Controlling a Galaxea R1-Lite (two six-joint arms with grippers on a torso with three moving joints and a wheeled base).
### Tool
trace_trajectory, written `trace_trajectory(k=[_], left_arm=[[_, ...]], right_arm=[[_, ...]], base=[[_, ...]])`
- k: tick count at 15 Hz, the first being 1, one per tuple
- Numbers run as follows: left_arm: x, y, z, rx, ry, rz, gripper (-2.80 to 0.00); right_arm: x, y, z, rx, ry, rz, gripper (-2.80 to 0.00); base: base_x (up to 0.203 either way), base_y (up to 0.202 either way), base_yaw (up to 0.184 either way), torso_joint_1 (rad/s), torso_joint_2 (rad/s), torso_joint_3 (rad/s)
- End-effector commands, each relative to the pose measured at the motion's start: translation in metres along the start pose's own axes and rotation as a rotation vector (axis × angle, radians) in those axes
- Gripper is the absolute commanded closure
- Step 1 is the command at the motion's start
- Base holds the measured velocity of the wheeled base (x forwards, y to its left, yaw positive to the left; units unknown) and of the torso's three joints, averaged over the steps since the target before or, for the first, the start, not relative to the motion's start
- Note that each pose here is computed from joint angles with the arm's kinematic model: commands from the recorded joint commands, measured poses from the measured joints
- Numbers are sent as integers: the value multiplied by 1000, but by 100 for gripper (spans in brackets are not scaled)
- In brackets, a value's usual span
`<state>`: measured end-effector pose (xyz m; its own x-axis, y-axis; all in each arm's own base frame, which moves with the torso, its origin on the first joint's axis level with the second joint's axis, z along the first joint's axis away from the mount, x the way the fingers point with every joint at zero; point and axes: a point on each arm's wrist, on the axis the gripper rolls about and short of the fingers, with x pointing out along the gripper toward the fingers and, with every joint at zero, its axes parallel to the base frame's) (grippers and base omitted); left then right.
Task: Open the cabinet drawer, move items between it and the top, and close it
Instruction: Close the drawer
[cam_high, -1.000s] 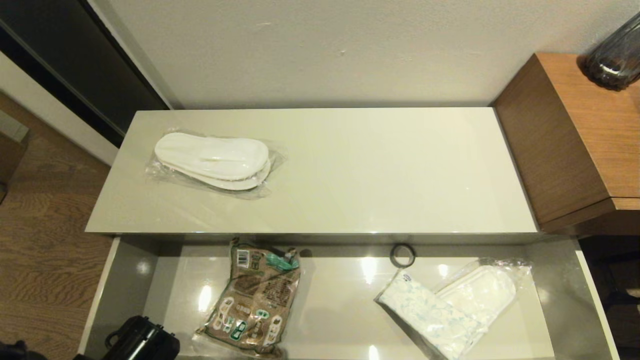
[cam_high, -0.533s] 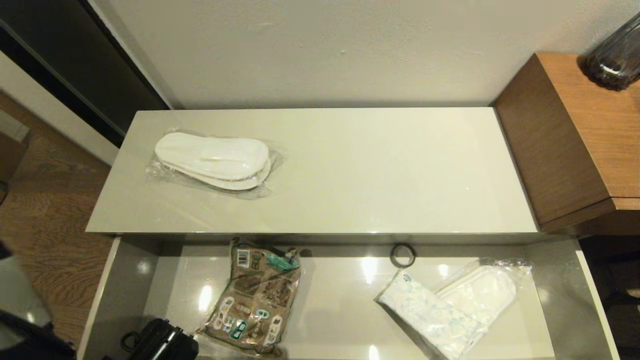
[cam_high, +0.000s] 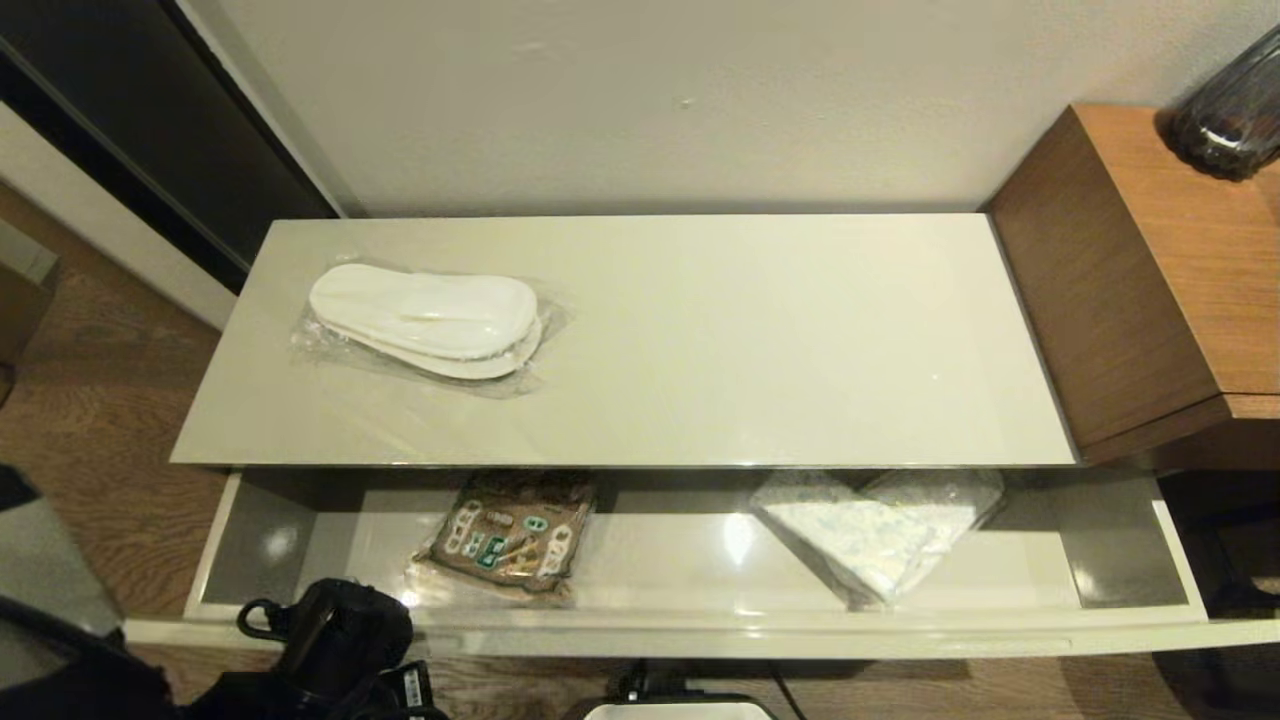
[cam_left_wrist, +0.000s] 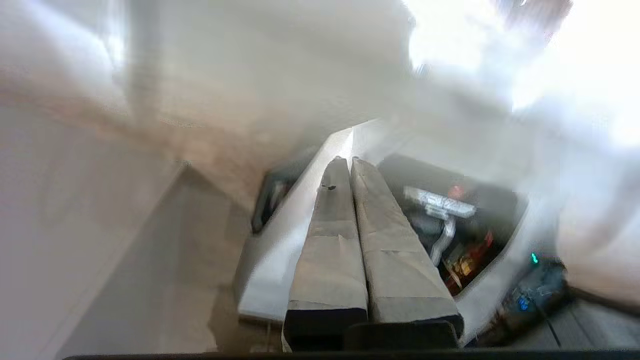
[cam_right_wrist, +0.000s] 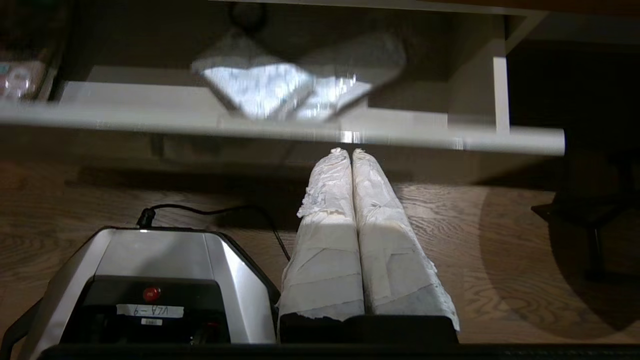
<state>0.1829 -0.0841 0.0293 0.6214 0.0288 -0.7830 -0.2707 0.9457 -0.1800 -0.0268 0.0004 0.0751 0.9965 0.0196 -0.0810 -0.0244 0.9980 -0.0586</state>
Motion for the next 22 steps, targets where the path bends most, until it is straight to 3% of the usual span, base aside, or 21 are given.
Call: trace_trajectory(k=[1,3,5,7,10,16,19,22], left_arm=[[-21,-10,23,-34,-55,-46,0],[-32,-21,41,-56,-65,-57,0],[-51,-50,86,-106,-135,-117,0],[-69,-64,116,-128,-159,-127,0],[-85,-60,122,-125,-142,-103,0],[-170,-22,116,-96,-229,-168,0],[-225,11,102,-59,-243,-175,0],[-270,52,74,-34,-274,-182,0]], right_arm=[[0,0,0,-1,3,1,0],[0,0,0,1,3,1,0],[0,0,0,-1,3,1,0],[0,0,0,-1,3,1,0],[0,0,0,1,3,1,0],[0,0,0,0,3,1,0],[0,0,0,-1,3,1,0],[0,0,0,-1,3,1,0]], base=[[0,0,0,0,0,0],[0,0,0,0,0,0],[0,0,0,0,0,0],[0,0,0,0,0,0],[0,0,0,0,0,0],[0,0,0,0,0,0],[0,0,0,0,0,0],[0,0,0,0,0,0]])
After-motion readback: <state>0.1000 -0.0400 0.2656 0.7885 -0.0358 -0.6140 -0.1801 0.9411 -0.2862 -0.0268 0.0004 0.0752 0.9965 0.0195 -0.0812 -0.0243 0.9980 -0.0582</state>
